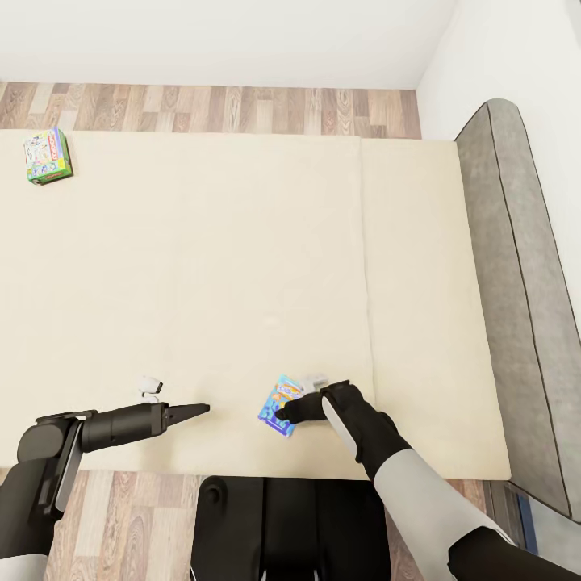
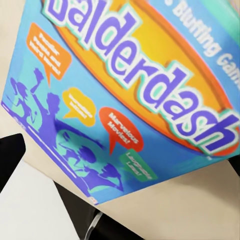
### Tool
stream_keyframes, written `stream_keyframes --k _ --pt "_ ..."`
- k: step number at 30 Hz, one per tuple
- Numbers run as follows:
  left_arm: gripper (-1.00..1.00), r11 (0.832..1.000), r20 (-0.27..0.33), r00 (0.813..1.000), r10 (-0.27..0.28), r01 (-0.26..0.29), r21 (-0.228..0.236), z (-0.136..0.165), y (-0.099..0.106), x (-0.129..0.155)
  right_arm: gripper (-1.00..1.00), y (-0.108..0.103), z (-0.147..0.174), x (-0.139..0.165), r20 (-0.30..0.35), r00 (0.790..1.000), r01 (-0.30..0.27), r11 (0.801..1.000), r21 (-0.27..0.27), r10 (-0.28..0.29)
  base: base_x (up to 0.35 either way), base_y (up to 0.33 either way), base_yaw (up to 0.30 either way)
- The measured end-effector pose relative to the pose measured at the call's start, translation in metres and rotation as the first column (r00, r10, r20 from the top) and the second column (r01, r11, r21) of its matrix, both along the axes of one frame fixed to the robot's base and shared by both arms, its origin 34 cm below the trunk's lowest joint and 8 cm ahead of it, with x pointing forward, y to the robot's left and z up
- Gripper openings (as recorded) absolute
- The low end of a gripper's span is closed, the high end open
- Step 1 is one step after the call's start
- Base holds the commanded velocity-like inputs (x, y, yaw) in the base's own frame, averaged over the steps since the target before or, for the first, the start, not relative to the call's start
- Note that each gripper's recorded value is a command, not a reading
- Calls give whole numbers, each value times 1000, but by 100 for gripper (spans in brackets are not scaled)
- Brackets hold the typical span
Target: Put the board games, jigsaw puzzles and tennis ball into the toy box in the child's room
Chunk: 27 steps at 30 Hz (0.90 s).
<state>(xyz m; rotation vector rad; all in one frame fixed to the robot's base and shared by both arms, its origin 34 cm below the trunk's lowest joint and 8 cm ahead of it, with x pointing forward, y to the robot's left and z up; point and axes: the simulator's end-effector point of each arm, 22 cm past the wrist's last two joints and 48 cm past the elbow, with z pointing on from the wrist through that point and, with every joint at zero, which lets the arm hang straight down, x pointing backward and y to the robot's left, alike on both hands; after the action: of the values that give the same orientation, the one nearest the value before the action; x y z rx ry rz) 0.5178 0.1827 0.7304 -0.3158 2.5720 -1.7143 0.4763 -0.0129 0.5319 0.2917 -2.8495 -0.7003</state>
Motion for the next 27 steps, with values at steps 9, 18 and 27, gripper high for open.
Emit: stream_keyframes --k 9,18,27 --pt "100 1000 0 1000 0 0 -1 0 0 0 100 -1 -1 -1 -2 1000 0 1000 -3 0 0 0 0" --pt "100 1000 0 1000 1 -1 -1 0 0 0 100 -4 -5 -12 -19 1000 0 1000 -9 0 0 0 0" --pt "100 1000 0 1000 -1 1 0 0 -1 0 100 -6 -11 -15 -8 1000 8 1000 -16 -8 0 0 0"
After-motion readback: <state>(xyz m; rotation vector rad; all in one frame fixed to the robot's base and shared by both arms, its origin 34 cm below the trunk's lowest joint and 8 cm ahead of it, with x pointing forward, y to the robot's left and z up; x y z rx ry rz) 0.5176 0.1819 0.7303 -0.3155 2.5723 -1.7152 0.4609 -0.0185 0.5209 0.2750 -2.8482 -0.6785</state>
